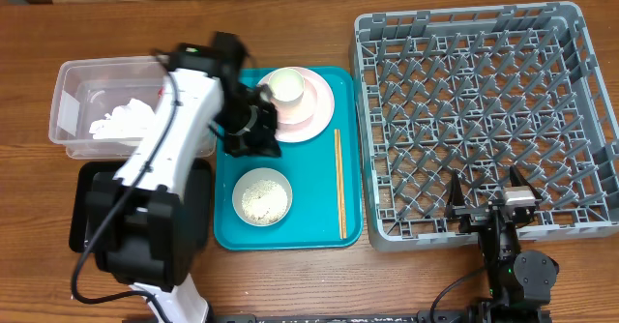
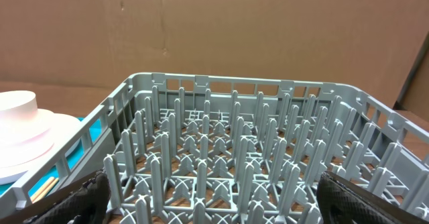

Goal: Sort waste into correct bins and load items into the dishwasher
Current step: 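Move the left gripper to the rim of the rice bowl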

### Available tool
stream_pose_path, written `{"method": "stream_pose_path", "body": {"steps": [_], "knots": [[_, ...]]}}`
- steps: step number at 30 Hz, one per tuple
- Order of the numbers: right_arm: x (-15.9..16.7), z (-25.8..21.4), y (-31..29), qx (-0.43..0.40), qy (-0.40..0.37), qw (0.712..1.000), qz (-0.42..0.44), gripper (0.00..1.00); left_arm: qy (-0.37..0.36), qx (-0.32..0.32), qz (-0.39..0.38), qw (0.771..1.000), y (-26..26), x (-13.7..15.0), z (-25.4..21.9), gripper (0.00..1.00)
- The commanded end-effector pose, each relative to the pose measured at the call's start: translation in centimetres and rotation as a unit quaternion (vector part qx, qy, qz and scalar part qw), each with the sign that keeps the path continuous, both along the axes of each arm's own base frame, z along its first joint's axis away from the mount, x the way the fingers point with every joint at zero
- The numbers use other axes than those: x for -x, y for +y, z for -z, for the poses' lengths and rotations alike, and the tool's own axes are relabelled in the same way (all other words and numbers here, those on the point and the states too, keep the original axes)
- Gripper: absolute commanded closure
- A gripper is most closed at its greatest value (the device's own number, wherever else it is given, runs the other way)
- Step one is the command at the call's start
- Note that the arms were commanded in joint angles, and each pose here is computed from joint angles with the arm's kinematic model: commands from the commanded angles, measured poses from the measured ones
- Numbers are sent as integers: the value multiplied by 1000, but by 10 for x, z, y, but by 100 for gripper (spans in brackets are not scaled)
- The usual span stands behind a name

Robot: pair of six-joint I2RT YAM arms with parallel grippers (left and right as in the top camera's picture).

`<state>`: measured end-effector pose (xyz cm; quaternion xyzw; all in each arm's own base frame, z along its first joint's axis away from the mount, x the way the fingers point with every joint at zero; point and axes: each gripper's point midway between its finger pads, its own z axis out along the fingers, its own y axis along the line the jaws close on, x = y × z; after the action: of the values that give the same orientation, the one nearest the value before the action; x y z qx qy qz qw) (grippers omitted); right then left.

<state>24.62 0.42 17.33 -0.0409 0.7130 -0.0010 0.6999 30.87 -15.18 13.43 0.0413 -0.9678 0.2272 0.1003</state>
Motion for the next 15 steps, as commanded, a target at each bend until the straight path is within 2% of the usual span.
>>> {"method": "stream_pose_path", "body": {"steps": [1,5,9,10,12,15], "knots": [[0,2,1,2,-3,1000,-3,0,-31,-70,64,995,-11,12,1,96],[0,2,1,2,-3,1000,-3,0,-29,-141,91,985,-20,30,6,96],[0,2,1,2,-3,1000,-3,0,-36,-174,96,979,-32,39,8,93],[0,2,1,2,-3,1000,-3,0,-40,-183,96,978,-33,40,8,90],[0,2,1,2,-3,1000,-3,0,-48,-204,93,973,-33,40,9,78],[0,2,1,2,-3,1000,-3,0,-59,-235,86,966,-30,38,11,70]]}}
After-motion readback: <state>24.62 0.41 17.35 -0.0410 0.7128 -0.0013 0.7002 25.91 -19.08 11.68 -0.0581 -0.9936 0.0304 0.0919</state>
